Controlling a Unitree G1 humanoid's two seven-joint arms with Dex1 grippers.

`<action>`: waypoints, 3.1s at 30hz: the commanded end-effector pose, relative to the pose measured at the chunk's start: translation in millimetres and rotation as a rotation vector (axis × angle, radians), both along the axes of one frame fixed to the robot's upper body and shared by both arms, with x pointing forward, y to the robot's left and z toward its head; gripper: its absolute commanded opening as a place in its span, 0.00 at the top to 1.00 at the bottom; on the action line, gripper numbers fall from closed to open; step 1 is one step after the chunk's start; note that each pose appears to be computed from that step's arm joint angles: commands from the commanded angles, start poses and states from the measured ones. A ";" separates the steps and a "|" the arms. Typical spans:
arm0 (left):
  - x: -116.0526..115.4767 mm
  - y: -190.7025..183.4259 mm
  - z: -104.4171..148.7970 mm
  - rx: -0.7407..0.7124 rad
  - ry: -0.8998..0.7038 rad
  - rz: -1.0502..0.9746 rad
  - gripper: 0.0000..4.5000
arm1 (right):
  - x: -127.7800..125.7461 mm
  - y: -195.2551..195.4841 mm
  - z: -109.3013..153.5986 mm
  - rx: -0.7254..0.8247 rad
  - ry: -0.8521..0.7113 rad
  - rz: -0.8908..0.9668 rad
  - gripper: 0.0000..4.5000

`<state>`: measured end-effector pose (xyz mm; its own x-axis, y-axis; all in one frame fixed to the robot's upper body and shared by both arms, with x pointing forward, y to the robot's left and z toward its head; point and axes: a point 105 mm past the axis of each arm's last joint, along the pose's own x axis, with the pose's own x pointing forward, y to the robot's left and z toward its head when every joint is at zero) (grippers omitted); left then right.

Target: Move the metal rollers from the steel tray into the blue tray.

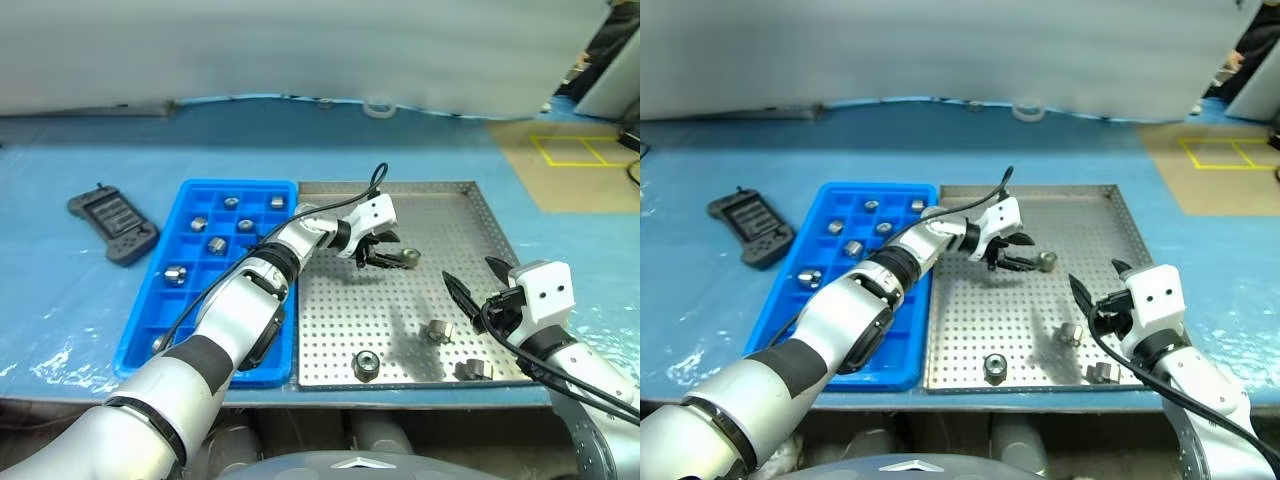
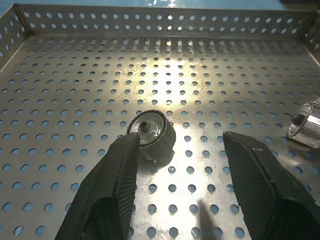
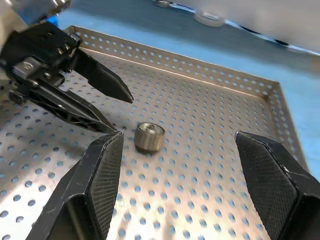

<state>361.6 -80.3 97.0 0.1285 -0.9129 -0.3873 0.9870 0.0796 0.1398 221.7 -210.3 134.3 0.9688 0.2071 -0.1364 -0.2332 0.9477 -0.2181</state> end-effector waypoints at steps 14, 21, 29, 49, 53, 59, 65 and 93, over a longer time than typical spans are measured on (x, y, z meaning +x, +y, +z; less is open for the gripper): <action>12.9 -32.3 12.7 -0.065 -0.058 0.250 0.38 | -8.7 -0.1 8.9 -0.047 -0.018 -0.034 0.18; 19.2 -16.2 8.8 -0.033 -0.068 0.244 0.38 | -7.2 5.1 1.8 -0.036 0.002 -0.024 0.18; 34.4 7.6 -3.4 0.027 -0.062 0.366 0.38 | -2.0 3.6 -0.9 -0.040 0.002 -0.016 0.18; 36.1 29.0 -30.1 0.155 -0.078 0.403 0.51 | 0.6 4.8 -4.1 -0.047 0.000 -0.017 0.18; 38.3 32.5 -31.1 0.166 -0.087 0.420 0.58 | 0.9 6.3 -3.2 -0.050 -0.001 -0.015 0.18; 37.0 38.0 -34.9 0.160 -0.075 0.405 0.58 | 4.6 8.0 -0.8 -0.055 -0.003 -0.002 0.18; 37.9 35.6 0.7 -0.072 0.015 0.324 0.58 | 10.6 18.9 7.9 -0.057 -0.015 0.104 0.18; -54.9 210.6 58.8 -0.318 -0.063 0.466 0.58 | 115.3 134.8 23.6 -0.087 -0.040 0.919 0.18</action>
<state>315.7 137.1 135.6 0.5713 -0.8096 -0.1347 0.8200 0.5703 0.0499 335.3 -75.1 149.1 0.4430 0.8784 -0.1795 -0.8812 0.3897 -0.2676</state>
